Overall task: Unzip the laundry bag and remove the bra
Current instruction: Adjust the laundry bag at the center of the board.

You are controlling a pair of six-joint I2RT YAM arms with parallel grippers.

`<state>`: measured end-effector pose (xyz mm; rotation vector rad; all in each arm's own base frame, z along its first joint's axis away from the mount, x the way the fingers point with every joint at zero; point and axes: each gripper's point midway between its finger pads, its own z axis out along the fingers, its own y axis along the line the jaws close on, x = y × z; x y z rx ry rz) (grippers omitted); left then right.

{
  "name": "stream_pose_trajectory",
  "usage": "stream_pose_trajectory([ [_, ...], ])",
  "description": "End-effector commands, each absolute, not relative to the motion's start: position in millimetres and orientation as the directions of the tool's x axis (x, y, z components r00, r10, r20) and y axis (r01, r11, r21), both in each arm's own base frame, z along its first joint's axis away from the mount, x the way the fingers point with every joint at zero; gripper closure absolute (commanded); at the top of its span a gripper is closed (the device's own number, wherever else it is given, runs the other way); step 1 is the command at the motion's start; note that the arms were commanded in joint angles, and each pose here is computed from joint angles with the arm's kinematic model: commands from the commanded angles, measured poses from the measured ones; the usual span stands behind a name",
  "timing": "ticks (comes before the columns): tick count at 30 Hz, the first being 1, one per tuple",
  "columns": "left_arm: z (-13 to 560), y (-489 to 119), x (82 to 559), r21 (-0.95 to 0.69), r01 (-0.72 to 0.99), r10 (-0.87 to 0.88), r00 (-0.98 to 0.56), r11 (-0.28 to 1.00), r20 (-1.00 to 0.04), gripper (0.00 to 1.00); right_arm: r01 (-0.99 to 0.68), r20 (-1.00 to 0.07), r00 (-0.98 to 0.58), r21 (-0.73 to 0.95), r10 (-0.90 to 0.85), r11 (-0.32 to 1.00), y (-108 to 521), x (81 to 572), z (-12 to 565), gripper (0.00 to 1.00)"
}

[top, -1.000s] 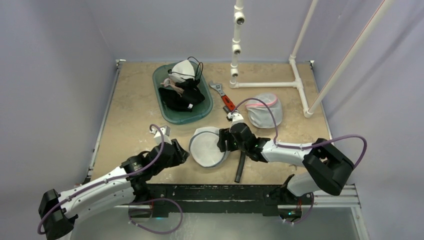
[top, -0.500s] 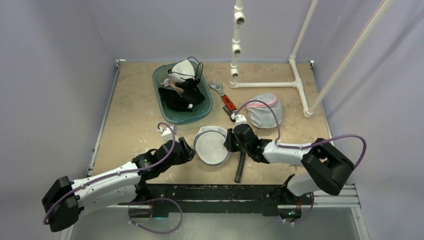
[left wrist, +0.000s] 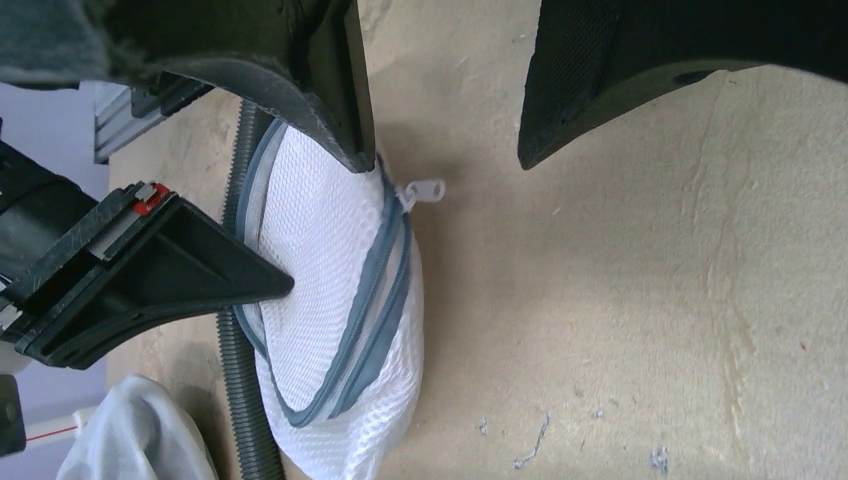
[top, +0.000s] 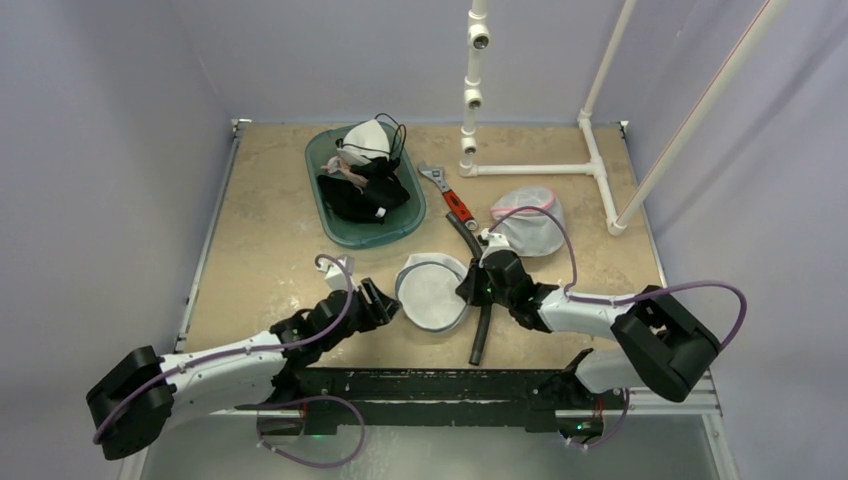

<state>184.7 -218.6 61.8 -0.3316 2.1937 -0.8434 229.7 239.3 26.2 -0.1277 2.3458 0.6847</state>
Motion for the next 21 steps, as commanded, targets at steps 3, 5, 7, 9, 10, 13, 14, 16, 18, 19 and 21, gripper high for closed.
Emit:
stream_pose_trajectory([
  [3, 84.5, -234.1, 177.8, -0.804, 0.112, -0.553, -0.67, 0.584, -0.495, 0.45, -0.264, -0.583, -0.795, 0.58, 0.166, 0.771, 250.5, 224.6, 42.6, 0.98],
  [5, 90.1, -237.3, 177.0, -0.822, 0.14, -0.561, -0.667, 0.552, -0.49, 0.45, -0.261, -0.57, -0.801, 0.607, 0.182, 0.751, 251.7, 225.5, 46.0, 0.98],
  [7, 97.2, -241.9, 177.2, -0.833, 0.172, -0.563, -0.663, 0.526, -0.493, 0.44, -0.256, -0.556, -0.807, 0.63, 0.197, 0.733, 251.4, 226.0, 47.6, 0.98],
  [9, 101.5, -246.2, 178.1, -0.84, 0.194, -0.565, -0.661, 0.507, -0.494, 0.44, -0.254, -0.548, -0.812, 0.641, 0.2, 0.724, 250.8, 225.7, 47.2, 0.99],
  [10, 103.3, -248.2, 179.0, -0.842, 0.203, -0.567, -0.659, 0.5, -0.495, 0.44, -0.253, -0.545, -0.814, 0.646, 0.202, 0.72, 250.5, 225.2, 46.8, 0.99],
  [13, 104.2, -252.7, 182.4, -0.844, 0.212, -0.57, -0.654, 0.493, -0.498, 0.44, -0.252, -0.538, -0.818, 0.654, 0.205, 0.713, 249.5, 223.9, 46.0, 0.99],
  [14, 105.2, -254.3, 182.8, -0.846, 0.218, -0.571, -0.654, 0.486, -0.496, 0.44, -0.25, -0.535, -0.819, 0.658, 0.207, 0.711, 249.1, 223.5, 45.9, 0.99],
  [16, 107.9, -256.5, 182.3, -0.856, 0.229, -0.578, -0.653, 0.464, -0.489, 0.44, -0.247, -0.533, -0.82, 0.66, 0.21, 0.709, 248.1, 223.4, 45.7, 0.99],
  [18, 106.0, -255.3, 181.7, -0.861, 0.221, -0.585, -0.654, 0.458, -0.479, 0.44, -0.242, -0.532, -0.819, 0.66, 0.215, 0.711, 246.2, 224.0, 45.5, 0.99],
  [19, 104.7, -253.5, 181.3, -0.863, 0.214, -0.59, -0.654, 0.457, -0.474, 0.44, -0.24, -0.532, -0.819, 0.66, 0.217, 0.712, 244.9, 224.2, 45.2, 0.99],
  [21, 101.9, -248.5, 179.4, -0.868, 0.2, -0.6, -0.651, 0.454, -0.464, 0.44, -0.233, -0.534, -0.816, 0.657, 0.223, 0.717, 242.6, 225.4, 45.1, 1.0],
])
